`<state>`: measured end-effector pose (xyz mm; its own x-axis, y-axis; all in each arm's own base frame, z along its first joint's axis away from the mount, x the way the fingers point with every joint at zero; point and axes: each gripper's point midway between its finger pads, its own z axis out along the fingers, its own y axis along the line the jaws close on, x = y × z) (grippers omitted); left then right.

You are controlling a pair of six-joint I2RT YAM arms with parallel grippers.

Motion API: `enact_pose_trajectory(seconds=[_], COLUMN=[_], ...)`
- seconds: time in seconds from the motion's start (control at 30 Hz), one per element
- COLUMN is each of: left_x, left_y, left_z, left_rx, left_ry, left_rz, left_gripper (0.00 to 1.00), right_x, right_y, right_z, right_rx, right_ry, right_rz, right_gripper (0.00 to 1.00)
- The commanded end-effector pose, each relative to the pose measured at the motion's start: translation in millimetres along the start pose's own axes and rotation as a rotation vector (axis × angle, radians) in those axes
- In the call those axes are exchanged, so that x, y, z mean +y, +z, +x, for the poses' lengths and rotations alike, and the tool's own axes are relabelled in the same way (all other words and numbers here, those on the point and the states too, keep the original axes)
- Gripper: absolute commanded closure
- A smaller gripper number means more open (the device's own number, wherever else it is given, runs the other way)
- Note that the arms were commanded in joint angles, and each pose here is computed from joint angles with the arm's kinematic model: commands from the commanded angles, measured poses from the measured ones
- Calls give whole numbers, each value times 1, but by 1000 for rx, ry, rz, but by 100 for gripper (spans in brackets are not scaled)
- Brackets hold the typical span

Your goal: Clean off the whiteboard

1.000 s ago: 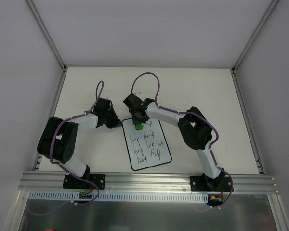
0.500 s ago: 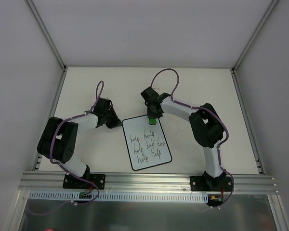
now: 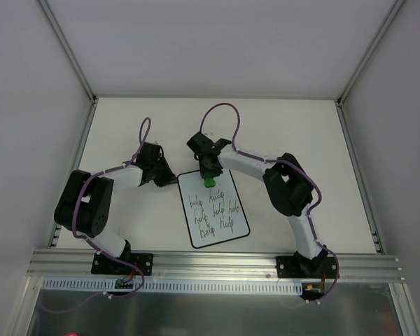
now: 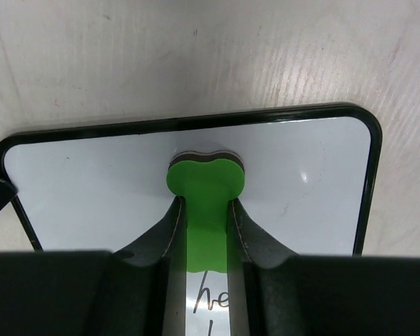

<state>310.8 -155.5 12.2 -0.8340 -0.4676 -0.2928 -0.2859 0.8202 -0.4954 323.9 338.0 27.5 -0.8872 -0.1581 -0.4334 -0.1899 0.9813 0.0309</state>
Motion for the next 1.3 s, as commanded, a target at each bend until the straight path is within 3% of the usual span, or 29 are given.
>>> enact_pose_trajectory(seconds=[0.0, 0.33, 0.57, 1.27], left_x=[62, 62, 62, 62], left_y=[4, 3, 3, 4], left_z=[47, 47, 47, 48], left_rx=[138, 133, 133, 140], left_ry=[6, 3, 3, 4], left_rz=[-223, -223, -223, -223], left_gripper=[100, 100, 100, 100], right_x=[-3, -83, -110, 35], right_y=[9, 10, 8, -24], right_z=[24, 44, 39, 33], right_rx=[90, 122, 100, -10], right_ry=[-17, 42, 72, -101], right_rz=[20, 155, 183, -75], right_gripper=[100, 100, 100, 100])
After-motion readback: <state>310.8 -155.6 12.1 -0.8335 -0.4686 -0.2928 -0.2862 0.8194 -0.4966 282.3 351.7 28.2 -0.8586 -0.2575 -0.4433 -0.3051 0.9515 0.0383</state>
